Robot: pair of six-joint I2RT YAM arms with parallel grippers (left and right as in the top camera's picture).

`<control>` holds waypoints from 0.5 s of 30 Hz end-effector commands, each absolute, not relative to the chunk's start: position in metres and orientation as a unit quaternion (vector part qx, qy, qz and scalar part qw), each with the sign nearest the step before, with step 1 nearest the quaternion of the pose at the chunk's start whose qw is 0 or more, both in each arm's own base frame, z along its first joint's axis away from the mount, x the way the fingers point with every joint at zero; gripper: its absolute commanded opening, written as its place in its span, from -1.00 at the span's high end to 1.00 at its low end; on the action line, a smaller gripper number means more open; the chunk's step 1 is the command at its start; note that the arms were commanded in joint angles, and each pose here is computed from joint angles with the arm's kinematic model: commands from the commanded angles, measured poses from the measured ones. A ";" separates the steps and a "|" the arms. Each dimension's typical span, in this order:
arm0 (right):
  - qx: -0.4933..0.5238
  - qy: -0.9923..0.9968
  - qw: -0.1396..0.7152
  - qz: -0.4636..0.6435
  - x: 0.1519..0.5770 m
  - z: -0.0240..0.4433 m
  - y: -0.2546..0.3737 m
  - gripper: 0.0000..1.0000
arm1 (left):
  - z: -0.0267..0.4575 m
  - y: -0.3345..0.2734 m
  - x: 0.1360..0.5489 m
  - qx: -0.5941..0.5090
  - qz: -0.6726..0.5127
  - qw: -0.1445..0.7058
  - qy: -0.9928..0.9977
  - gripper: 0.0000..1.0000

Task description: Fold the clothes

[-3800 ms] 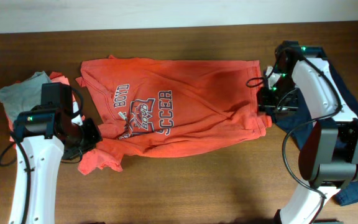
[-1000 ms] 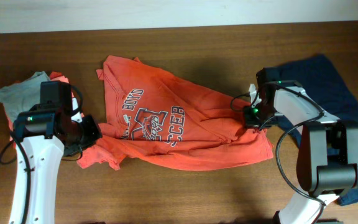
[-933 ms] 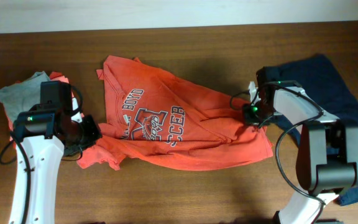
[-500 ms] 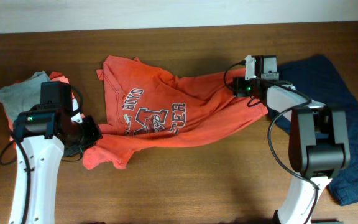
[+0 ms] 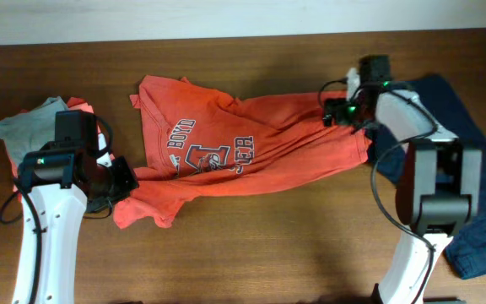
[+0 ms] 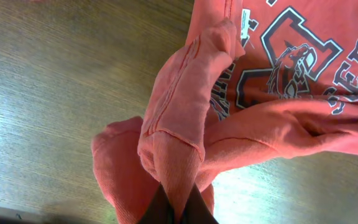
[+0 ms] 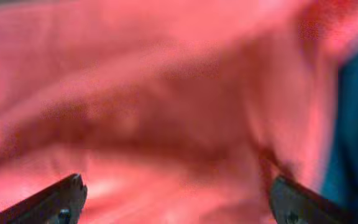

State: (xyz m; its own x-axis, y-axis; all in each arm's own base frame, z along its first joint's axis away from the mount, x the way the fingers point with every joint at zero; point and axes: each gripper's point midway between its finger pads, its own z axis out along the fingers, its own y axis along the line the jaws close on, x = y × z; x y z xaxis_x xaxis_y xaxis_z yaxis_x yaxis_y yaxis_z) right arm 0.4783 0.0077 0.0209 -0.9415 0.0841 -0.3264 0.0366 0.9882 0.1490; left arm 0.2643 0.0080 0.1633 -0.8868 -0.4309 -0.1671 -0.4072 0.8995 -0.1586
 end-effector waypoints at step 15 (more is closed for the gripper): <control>0.016 0.992 0.032 0.125 0.354 0.125 0.023 -0.94 | 0.170 0.017 0.281 -0.210 -0.045 0.143 0.966 0.98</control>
